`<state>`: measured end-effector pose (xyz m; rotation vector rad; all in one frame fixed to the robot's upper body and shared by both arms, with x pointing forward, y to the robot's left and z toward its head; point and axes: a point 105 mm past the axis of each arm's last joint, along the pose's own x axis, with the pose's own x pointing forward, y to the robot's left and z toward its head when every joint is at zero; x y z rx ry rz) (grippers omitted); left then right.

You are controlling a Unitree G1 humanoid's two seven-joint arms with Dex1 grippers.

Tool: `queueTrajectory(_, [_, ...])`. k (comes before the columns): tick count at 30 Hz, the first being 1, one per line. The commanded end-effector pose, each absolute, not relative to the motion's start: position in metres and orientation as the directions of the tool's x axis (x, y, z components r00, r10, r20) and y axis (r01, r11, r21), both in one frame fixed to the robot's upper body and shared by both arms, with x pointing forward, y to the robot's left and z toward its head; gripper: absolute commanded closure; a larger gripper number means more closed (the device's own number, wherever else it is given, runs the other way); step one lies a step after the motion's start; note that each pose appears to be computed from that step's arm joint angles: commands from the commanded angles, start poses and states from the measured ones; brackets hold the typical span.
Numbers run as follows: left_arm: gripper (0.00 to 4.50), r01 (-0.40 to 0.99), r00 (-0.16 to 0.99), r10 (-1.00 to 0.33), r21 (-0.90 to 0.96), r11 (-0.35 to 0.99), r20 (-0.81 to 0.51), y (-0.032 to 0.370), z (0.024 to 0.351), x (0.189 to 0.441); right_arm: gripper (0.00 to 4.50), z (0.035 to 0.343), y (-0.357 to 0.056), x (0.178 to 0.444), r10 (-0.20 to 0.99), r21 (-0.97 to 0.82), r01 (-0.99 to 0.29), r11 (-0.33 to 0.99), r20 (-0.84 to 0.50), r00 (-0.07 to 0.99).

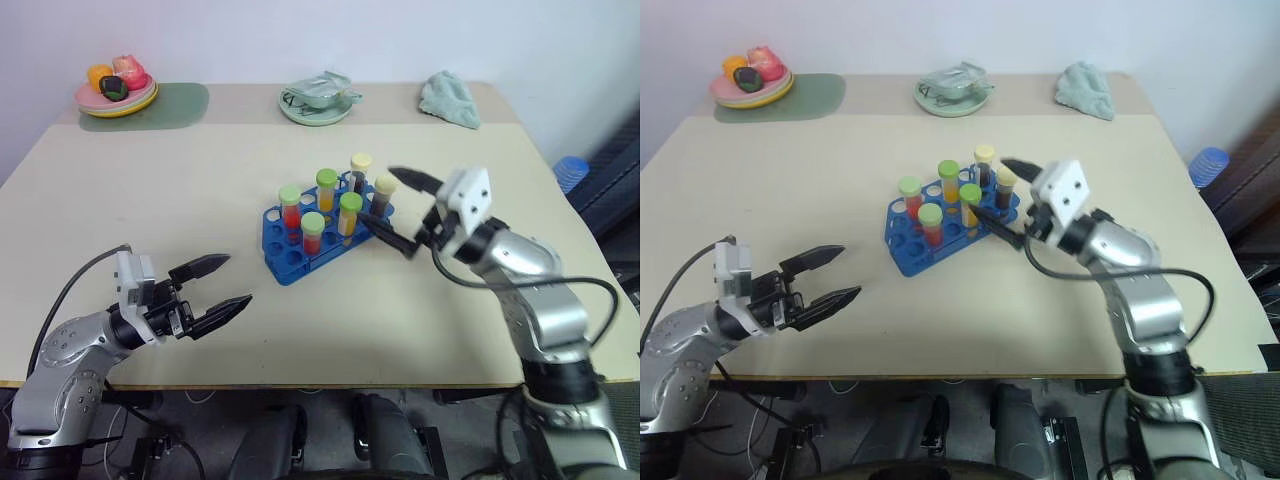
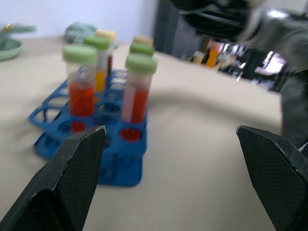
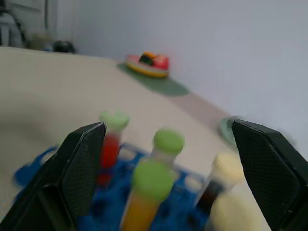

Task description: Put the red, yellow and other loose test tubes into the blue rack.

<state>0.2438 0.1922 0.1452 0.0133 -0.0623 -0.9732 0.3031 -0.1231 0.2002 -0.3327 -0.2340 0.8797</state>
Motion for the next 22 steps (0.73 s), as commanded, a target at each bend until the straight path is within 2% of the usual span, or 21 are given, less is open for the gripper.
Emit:
queueTrajectory(1, [0.04,0.746,0.644,-0.762,0.162,0.646,0.074,0.204,0.16,0.252,0.23,0.204,-0.14,0.286,0.78,-0.369,-0.714,0.594,0.048,0.624])
queueTrajectory(5, [0.04,0.73,0.667,-0.737,0.098,0.676,0.11,0.211,0.162,0.25,0.23,0.183,-0.174,0.271,0.722,-0.334,-0.693,0.639,-0.047,0.69])
queueTrajectory(9, [0.04,0.73,0.672,-0.736,0.092,0.677,0.085,0.222,0.159,0.24,0.23,0.166,-0.202,0.256,0.667,-0.301,-0.664,0.685,-0.109,0.737])
queueTrajectory(16, [0.04,0.711,0.699,-0.714,0.081,0.698,0.017,0.239,0.144,0.227,0.23,0.146,-0.23,0.24,0.613,-0.254,-0.631,0.733,-0.154,0.775])
queueTrajectory(22, [0.04,0.705,0.709,-0.704,0.062,0.707,-0.039,0.237,0.133,0.221,0.23,0.135,-0.241,0.236,0.594,-0.235,-0.616,0.752,-0.162,0.788])
